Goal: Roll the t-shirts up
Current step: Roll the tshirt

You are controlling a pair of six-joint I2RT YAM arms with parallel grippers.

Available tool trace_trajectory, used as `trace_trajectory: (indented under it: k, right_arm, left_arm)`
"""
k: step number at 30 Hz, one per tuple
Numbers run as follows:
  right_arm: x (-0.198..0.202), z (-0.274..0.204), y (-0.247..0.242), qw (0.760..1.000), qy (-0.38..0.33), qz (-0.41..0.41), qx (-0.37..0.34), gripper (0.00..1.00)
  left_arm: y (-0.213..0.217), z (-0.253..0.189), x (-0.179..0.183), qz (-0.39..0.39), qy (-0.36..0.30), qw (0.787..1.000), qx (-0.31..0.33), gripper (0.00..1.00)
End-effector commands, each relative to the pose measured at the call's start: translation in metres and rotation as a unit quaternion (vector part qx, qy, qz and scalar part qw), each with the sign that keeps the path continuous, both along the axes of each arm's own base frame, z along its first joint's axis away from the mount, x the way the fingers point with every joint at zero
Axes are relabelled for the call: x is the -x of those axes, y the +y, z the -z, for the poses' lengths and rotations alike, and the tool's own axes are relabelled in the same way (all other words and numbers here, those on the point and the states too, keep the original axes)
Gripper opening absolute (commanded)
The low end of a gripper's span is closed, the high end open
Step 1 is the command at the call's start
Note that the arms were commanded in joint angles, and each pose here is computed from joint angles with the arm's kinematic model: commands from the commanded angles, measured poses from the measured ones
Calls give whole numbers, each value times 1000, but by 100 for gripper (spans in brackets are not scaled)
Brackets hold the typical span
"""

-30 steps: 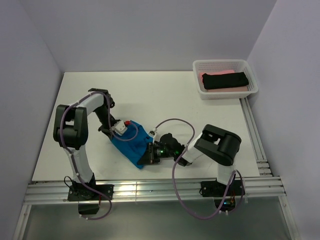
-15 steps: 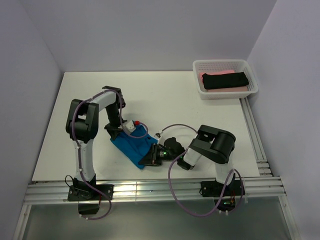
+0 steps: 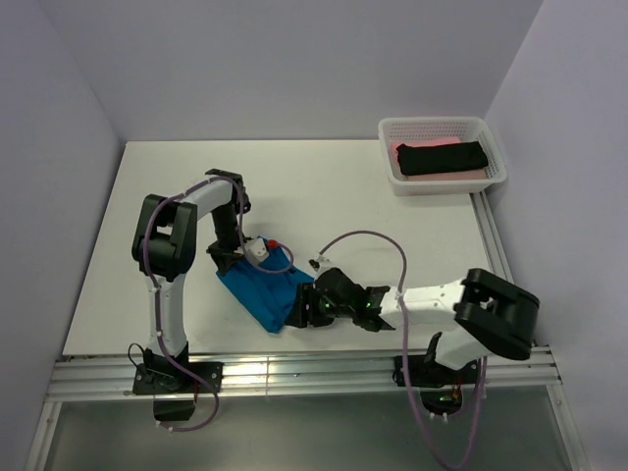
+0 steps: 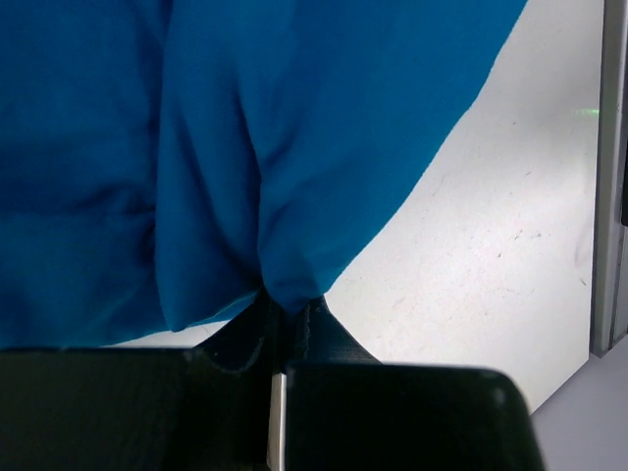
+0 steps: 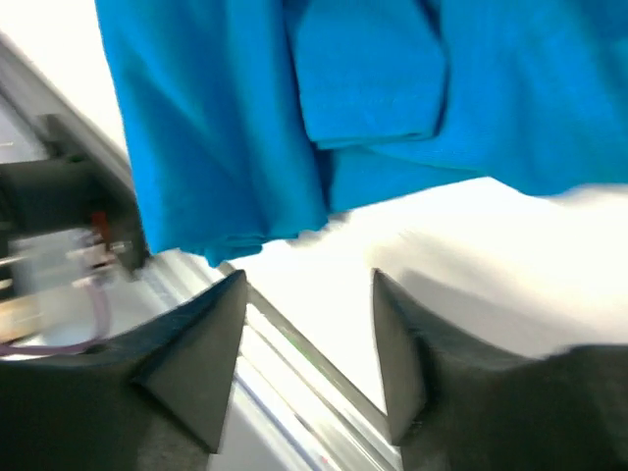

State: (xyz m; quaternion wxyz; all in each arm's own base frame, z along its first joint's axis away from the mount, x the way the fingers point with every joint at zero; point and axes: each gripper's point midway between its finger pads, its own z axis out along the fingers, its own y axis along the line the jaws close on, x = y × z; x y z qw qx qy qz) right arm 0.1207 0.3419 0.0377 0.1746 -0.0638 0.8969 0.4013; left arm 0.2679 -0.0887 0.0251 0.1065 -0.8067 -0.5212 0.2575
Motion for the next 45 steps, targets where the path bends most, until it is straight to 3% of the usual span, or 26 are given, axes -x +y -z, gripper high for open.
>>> trace_trajectory:
  k: [1,4,7,14,26,34,45]
  right_arm:
    - [-17,-10,-35,982,-125,-3,141,62]
    - [-21,-34,-31,971,-192,-20,140,73]
    - [-14,-47,-18,966,-228,-48,113,77]
    - [-16,-40,24,931,-317,-52,173,90]
    - [-21,-26,56,903,-368,-90,203,87]
    - [-18,-17,67,896,-381,-117,197,81]
    - [-13,-21,90,887,-395,-133,197,81]
  left_arm:
    - [-3,22,-31,21,-55,998,0,0]
    - [-7,22,-31,23,-55,998,3,0]
    - [-10,19,-30,24,-57,998,11,0]
    - [-11,10,-29,27,-68,997,17,0]
    - [-13,-6,-25,32,-86,995,37,0]
    - [-12,-14,-25,31,-98,994,38,0]
    - [-11,-12,-23,23,-93,995,32,0]
